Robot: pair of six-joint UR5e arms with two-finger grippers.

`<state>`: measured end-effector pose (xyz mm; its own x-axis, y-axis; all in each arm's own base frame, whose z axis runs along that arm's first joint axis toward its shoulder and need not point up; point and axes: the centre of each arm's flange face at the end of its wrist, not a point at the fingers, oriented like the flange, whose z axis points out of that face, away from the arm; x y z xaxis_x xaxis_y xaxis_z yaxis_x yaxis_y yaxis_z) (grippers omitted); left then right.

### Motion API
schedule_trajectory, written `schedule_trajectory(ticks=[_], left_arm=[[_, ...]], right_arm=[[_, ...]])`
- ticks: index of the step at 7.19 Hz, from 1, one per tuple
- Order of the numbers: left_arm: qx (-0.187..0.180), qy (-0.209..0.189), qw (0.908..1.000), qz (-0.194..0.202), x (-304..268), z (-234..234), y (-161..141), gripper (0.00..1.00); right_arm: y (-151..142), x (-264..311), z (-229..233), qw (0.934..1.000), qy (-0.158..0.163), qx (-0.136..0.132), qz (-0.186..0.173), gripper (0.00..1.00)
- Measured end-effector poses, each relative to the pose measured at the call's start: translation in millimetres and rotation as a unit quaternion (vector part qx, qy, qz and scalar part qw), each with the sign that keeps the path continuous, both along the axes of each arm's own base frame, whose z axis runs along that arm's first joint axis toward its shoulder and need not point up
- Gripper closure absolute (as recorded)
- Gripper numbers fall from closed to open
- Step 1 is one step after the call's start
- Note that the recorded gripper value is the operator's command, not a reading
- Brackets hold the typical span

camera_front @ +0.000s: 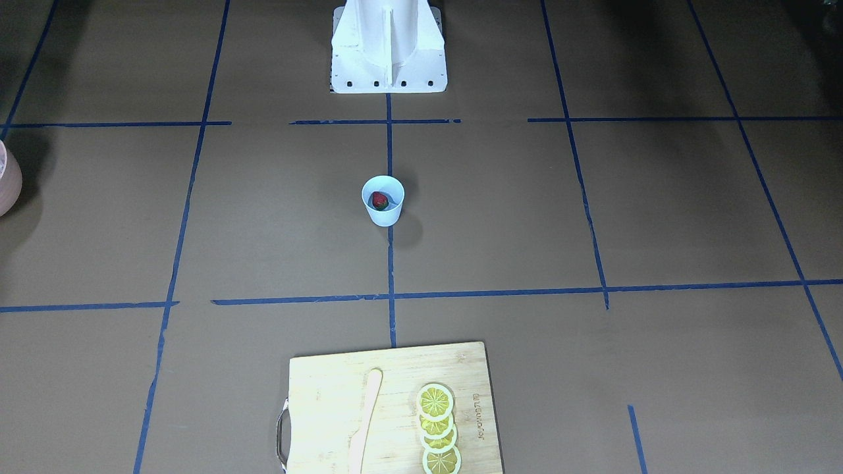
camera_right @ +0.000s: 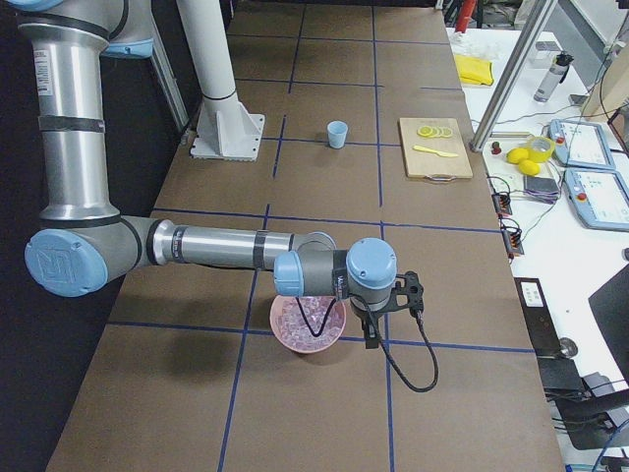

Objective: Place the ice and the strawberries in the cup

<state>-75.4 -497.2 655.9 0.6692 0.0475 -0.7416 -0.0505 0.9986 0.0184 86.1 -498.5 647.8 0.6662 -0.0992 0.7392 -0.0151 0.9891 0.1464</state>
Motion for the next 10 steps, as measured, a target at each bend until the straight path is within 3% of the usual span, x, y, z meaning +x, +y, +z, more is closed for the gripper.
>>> schedule_trajectory(ticks=[4, 7, 10], left_arm=[[-0.014, -0.05, 0.9975, -0.048, -8, 14, -1, 0.0], [-0.015, -0.05, 0.9972, -0.054, -7, 7, -5, 0.0], [-0.017, -0.005, 0.9985, -0.052, -1, 1, -5, 0.0]], right_arm=[[0, 0, 0, 1.0, 0.0, 0.0, 0.0, 0.01], [0, 0, 0, 1.0, 0.0, 0.0, 0.0, 0.01], [1, 0, 1, 1.0, 0.0, -0.001, 0.0, 0.01]])
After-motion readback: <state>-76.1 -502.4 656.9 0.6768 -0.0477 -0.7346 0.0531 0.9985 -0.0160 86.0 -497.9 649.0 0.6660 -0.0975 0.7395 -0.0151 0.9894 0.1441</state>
